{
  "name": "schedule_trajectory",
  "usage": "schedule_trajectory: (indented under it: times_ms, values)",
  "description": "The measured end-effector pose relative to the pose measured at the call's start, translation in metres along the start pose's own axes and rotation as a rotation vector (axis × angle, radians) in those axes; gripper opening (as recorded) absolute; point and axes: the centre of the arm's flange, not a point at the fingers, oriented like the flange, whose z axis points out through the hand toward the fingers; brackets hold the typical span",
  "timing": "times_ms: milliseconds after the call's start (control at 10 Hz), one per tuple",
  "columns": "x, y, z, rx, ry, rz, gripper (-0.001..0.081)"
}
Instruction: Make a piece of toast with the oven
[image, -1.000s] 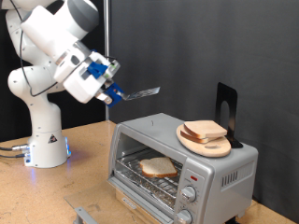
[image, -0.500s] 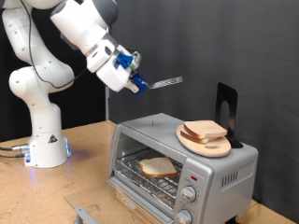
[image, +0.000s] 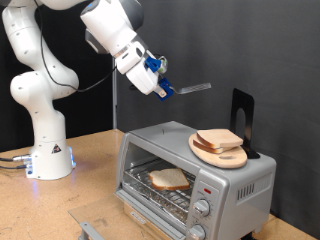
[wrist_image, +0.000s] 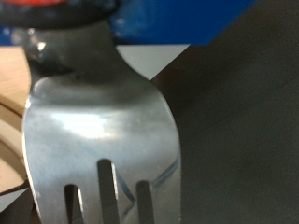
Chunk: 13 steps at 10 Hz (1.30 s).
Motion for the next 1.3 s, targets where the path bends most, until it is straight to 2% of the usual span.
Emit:
schedule_trajectory:
  times_ms: [200, 700, 1200, 1300]
  values:
    - [-0.004, 0.001, 0.015, -0.022, -0.022, -0.002, 0.0432]
    - [-0.016, 0.019, 0.055, -0.096, -0.048, 0.015, 0.0432]
    - [-0.023, 0.033, 0.081, -0.111, -0.067, 0.027, 0.0432]
    - [-0.024, 0.034, 0.083, -0.109, -0.067, 0.025, 0.0511]
